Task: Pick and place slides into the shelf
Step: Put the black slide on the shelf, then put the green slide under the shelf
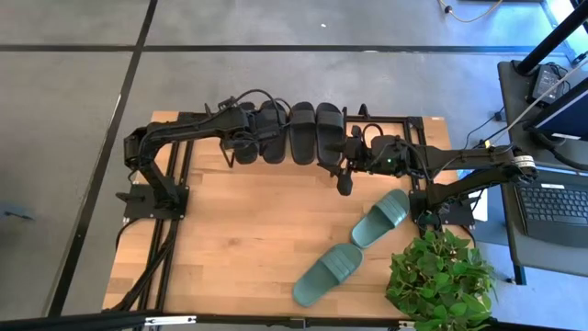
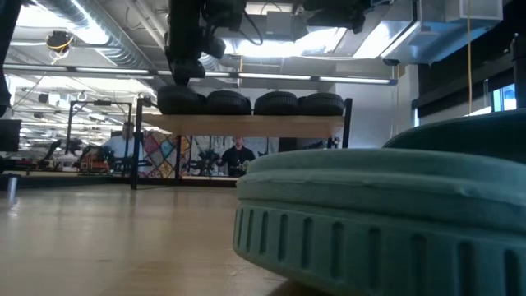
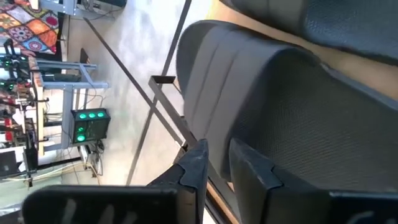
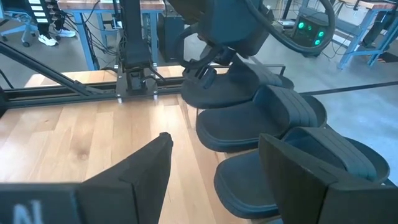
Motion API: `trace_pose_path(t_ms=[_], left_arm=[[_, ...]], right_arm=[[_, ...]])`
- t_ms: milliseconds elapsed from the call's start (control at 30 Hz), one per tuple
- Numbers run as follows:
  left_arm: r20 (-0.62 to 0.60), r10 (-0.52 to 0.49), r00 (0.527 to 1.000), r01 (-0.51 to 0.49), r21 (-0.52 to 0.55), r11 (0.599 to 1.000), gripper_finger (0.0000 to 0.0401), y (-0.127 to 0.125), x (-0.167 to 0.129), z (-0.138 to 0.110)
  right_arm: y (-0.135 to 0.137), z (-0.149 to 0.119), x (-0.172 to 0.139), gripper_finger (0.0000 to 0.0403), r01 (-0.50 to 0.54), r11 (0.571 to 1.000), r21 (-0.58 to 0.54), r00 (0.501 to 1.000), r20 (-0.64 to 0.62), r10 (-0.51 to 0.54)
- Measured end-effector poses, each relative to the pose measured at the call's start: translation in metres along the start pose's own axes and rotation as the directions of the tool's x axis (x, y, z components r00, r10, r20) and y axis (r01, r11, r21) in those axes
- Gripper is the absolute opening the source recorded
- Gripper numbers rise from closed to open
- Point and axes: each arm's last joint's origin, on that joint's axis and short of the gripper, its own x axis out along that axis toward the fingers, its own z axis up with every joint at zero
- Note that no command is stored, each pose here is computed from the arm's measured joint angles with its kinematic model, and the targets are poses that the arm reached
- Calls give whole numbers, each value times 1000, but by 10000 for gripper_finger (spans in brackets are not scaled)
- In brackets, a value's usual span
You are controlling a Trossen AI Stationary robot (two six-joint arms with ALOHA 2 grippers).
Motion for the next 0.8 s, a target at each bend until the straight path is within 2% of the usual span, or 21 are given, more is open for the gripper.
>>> trace_pose_path(t_ms=[100, 200, 433, 700, 800], left_arm=[[-5, 1, 1000, -1, 36, 999, 61, 2, 2, 0], [-1, -6, 1000, 6, 22, 1000, 61, 3, 3, 2], [-11, -91, 996, 91, 9, 996, 67, 1, 4, 2], [7, -94, 996, 94, -10, 996, 144, 7, -2, -1], [46, -89, 995, 92, -61, 994, 164, 17, -14, -3]], right_arm=[[0, 0, 0, 240, 0, 1000, 0, 1000, 0, 0], [0, 0, 0, 240, 0, 1000, 0, 1000, 0, 0], [0, 0, 0, 240, 0, 1000, -1, 1000, -1, 0], [0, 0, 0, 240, 0, 1000, -2, 1000, -1, 0], [0, 0, 0, 240, 0, 1000, -2, 1000, -2, 0]])
